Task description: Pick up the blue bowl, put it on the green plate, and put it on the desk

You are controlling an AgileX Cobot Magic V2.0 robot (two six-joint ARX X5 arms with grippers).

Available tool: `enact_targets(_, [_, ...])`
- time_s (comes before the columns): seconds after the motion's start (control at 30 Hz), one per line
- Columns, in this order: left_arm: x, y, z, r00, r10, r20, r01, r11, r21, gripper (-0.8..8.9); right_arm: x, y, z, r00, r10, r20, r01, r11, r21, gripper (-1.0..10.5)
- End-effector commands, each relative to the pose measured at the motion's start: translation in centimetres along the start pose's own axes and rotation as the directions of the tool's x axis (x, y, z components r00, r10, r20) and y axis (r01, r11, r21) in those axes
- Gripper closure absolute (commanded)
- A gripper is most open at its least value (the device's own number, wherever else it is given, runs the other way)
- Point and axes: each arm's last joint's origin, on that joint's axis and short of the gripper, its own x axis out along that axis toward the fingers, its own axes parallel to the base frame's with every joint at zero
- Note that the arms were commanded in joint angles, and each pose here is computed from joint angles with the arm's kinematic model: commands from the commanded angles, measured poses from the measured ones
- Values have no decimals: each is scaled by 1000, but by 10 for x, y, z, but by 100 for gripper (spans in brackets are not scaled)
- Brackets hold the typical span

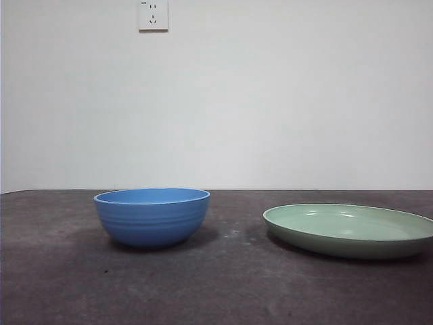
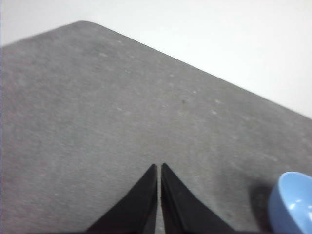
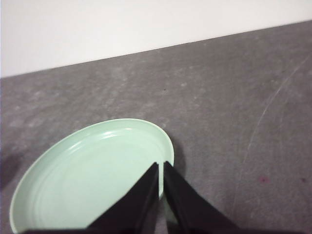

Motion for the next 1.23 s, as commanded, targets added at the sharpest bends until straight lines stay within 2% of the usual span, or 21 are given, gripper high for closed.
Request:
enact_targets(0.03, [-3, -5, 8, 998, -56, 4, 56, 998, -40, 801, -3, 3, 10, 999, 11, 33, -13, 998, 63, 938])
enact_targets(0.27, [-18, -19, 39, 993, -108, 35, 110, 992, -59, 801, -21, 16, 50, 990, 39, 132, -48, 997, 68, 938])
enact_targets(0.43, [-27, -33, 67, 988, -153, 21, 154, 988, -29, 801, -35, 26, 82, 995, 29, 94, -34, 998, 55, 938])
enact_targets(0.53, [-31, -42, 85, 982, -187, -39, 188, 982, 5, 801, -39, 32, 102, 999, 17, 48, -18, 1000, 13, 938])
enact_targets(0.7, [-28, -56, 110, 951, -233, -205, 253, 964, 79, 801, -39, 42, 131, 994, 58, -93, -63, 997, -48, 938])
enact_targets(0.8, [-21, -65, 124, 906, -284, -314, 328, 940, 97, 801, -33, 47, 145, 971, 100, -216, -120, 990, -80, 938])
enact_targets(0.9, [-14, -72, 135, 846, -336, -413, 401, 912, 81, 801, -27, 51, 154, 932, 150, -330, -191, 977, -97, 938])
enact_targets(1.03, [-4, -82, 145, 750, -397, -530, 489, 871, 39, 801, -16, 55, 161, 851, 230, -472, -297, 952, -72, 938])
enact_targets(1.13, [1, -88, 148, 692, -402, -599, 522, 852, 32, 801, -11, 57, 162, 792, 272, -547, -351, 935, -43, 938])
enact_targets(1.23, [3, -92, 145, 636, -397, -662, 553, 832, 33, 801, -9, 58, 159, 748, 291, -597, -381, 924, -27, 938])
